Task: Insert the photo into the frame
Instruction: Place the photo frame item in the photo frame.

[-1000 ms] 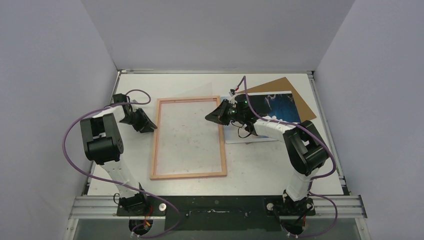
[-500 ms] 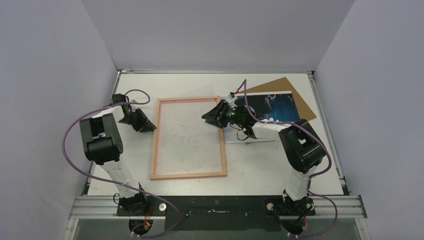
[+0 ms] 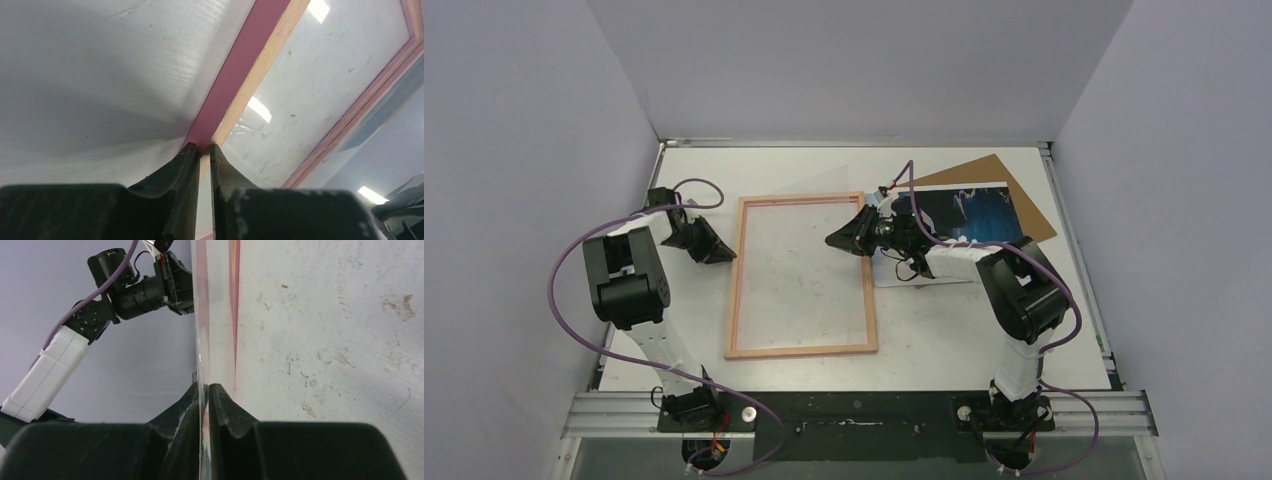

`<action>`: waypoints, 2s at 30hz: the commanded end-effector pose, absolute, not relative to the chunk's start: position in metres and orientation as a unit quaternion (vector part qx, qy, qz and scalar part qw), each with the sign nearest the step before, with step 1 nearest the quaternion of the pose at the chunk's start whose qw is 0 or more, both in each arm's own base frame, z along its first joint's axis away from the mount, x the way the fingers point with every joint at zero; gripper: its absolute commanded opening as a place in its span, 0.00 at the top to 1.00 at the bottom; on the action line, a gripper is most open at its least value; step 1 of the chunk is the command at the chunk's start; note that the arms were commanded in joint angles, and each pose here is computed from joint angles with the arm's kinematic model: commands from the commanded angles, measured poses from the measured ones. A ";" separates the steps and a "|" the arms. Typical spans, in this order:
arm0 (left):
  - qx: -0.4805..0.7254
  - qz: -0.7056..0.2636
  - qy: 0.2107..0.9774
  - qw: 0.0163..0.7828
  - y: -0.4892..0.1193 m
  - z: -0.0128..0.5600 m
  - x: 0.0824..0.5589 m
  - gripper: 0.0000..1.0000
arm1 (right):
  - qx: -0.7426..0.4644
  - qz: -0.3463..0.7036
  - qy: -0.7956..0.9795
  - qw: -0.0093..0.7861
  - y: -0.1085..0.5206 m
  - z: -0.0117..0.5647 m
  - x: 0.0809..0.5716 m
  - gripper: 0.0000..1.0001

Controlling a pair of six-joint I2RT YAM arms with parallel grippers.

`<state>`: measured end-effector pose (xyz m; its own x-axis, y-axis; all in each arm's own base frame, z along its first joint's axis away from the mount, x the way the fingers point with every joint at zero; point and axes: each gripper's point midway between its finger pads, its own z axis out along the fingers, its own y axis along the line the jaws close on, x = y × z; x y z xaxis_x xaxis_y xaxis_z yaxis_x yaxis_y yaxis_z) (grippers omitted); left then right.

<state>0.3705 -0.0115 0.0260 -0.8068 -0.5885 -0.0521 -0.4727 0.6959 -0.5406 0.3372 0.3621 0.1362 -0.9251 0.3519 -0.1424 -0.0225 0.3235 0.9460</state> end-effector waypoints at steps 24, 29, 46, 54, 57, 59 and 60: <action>-0.287 -0.250 0.918 0.114 -0.008 0.020 0.374 0.95 | 0.089 0.613 0.765 0.176 0.384 0.162 0.337 0.90; -0.287 -0.250 0.918 0.113 -0.008 0.019 0.374 0.95 | 0.120 0.618 0.760 0.162 0.384 0.165 0.339 0.90; -0.287 -0.246 0.918 0.117 -0.005 0.021 0.376 1.00 | 0.177 0.652 0.723 0.144 0.386 0.207 0.349 0.90; -0.288 -0.244 0.919 0.119 -0.005 0.022 0.376 1.00 | 0.158 0.607 0.764 0.153 0.386 0.186 0.343 0.88; -0.288 -0.244 0.918 0.120 -0.005 0.023 0.375 1.00 | 0.167 0.593 0.774 0.143 0.384 0.169 0.339 0.88; -0.288 -0.244 0.918 0.120 -0.005 0.023 0.375 1.00 | 0.168 0.592 0.775 0.143 0.384 0.165 0.338 0.88; -0.288 -0.243 0.919 0.120 -0.005 0.023 0.375 1.00 | 0.169 0.588 0.778 0.141 0.383 0.162 0.337 0.88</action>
